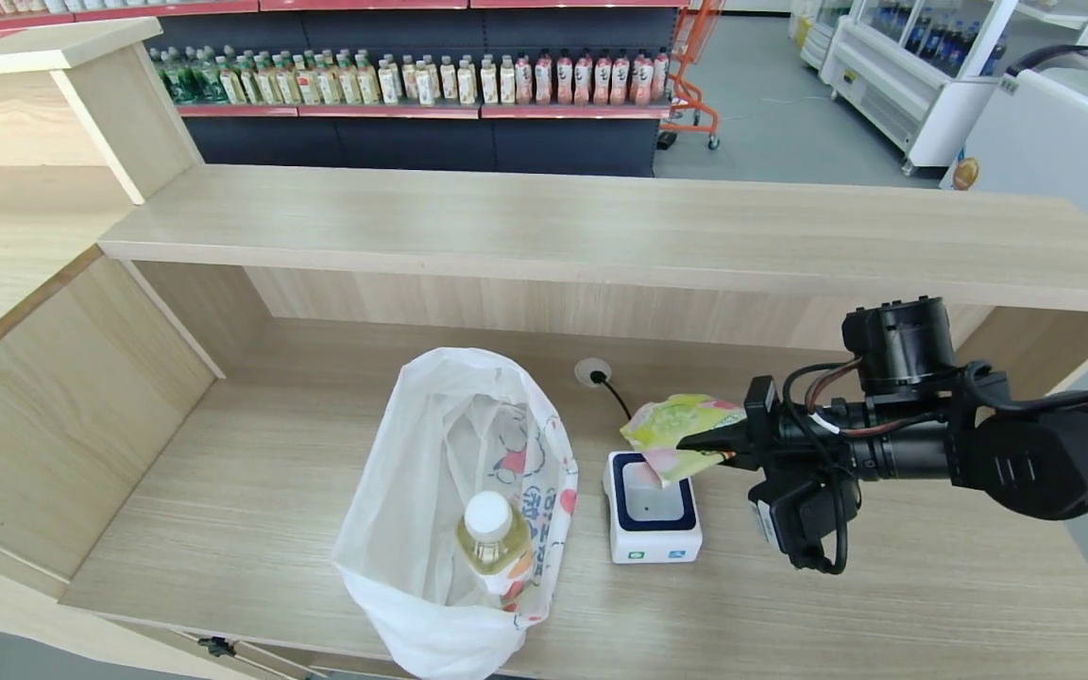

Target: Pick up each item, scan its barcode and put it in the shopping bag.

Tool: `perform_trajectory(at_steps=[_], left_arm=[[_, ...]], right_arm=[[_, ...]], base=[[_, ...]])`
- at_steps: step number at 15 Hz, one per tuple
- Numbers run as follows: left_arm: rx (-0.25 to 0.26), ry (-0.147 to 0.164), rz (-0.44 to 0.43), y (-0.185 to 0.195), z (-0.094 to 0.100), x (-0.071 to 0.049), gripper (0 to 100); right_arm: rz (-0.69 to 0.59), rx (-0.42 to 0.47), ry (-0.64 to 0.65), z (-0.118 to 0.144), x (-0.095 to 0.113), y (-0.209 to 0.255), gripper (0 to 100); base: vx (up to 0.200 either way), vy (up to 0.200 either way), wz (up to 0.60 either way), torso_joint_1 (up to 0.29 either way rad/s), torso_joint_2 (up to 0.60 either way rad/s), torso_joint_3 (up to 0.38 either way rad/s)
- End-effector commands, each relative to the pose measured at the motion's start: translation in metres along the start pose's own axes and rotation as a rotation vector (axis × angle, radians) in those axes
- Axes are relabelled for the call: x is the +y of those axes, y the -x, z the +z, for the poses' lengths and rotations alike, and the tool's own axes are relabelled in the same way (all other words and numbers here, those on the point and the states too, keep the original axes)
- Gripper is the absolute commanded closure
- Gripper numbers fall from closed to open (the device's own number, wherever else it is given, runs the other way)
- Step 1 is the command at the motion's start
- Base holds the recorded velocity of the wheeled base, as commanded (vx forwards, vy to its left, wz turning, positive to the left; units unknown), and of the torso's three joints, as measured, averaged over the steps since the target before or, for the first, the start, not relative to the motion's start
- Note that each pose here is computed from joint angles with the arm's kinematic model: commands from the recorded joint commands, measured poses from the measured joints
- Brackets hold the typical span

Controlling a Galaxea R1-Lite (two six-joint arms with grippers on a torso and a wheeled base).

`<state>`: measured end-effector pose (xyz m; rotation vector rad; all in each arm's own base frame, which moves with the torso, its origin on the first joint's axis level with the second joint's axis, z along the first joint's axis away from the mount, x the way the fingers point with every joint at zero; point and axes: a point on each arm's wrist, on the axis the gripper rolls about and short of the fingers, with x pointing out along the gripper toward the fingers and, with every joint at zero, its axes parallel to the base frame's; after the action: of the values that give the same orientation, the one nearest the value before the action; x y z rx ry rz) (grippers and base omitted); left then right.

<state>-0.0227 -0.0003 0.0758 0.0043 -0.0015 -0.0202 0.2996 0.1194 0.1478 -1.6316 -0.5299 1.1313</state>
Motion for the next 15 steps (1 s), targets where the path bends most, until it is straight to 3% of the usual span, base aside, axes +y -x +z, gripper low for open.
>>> perform_trajectory(at_steps=[1,11,15], left_arm=[[0.000,0.000,0.000,0.000,0.000,0.000,0],[0.000,0.001,0.000,0.000,0.000,0.000,0],[0.000,0.001,0.000,0.000,0.000,0.000,0]], right_arm=[[0.011,-0.006,-0.007,0.001,0.004,-0.002,100],[0.032,-0.042,-0.027,0.032,0.047,-0.010,100],[0.014,-0.039,-0.029,0.034,0.048,-0.011,100]], base=[[0.000,0.000,0.00,0.000,0.00,0.000],[0.000,0.000,0.00,0.000,0.00,0.000],[0.000,0.000,0.00,0.000,0.00,0.000]])
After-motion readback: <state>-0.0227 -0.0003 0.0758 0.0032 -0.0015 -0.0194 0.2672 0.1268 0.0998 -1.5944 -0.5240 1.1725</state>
